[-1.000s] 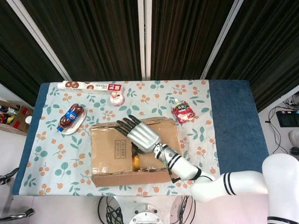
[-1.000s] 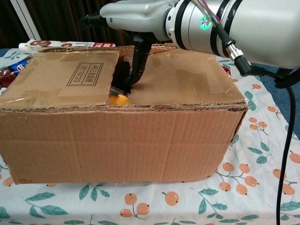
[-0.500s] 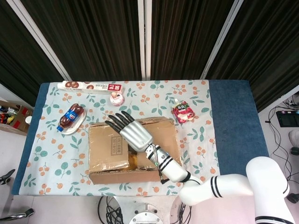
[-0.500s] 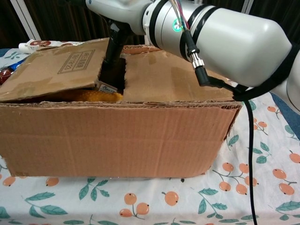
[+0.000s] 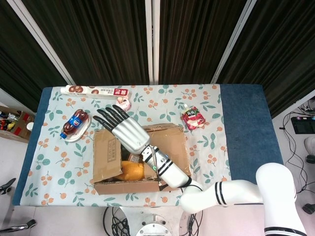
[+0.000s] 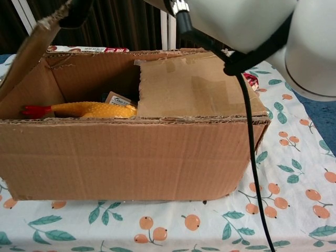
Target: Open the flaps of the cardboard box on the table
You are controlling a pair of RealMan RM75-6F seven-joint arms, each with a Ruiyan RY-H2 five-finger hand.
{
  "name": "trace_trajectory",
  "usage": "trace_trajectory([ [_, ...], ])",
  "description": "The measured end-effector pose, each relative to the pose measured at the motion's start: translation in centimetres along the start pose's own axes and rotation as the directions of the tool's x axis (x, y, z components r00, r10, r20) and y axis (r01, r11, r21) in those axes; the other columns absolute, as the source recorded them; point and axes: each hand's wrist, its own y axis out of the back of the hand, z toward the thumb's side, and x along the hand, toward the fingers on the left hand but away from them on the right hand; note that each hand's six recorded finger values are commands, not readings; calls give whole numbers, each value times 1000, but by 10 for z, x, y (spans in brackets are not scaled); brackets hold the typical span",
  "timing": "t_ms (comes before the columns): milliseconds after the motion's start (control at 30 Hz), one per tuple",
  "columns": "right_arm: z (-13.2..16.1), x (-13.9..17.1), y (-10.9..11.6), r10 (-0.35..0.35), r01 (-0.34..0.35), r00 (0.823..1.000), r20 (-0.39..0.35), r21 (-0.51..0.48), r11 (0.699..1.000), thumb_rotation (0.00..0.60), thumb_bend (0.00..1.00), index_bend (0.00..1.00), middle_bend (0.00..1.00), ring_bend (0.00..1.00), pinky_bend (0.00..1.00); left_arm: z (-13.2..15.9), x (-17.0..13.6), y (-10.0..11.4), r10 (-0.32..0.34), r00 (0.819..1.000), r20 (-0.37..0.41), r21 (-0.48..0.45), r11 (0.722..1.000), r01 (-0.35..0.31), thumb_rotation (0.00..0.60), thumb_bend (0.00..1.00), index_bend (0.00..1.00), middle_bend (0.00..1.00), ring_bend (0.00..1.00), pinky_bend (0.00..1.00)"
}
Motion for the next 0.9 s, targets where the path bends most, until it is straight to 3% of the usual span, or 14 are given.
trace_trajectory([
  [367, 35, -36, -1, -20, 20, 999, -34, -2, 1000, 600, 83, 0, 0, 0, 0, -2, -1, 7, 9, 1000, -6, 4, 1000, -9, 440, 0, 3, 80, 69, 165],
  [600, 56, -54, -12, 6, -6, 998, -59, 7, 1000, 600, 83, 0, 0, 0, 0, -3, 0, 8, 8, 1000, -10, 3, 1000, -8, 445, 0, 2, 80, 69, 165],
  [900, 52, -57, -17, 17, -17, 999, -41, 1, 1000, 600, 82, 0, 0, 0, 0, -8, -3, 11, 11, 1000, -27, 0, 1000, -11, 448, 0, 2, 80, 69, 165],
])
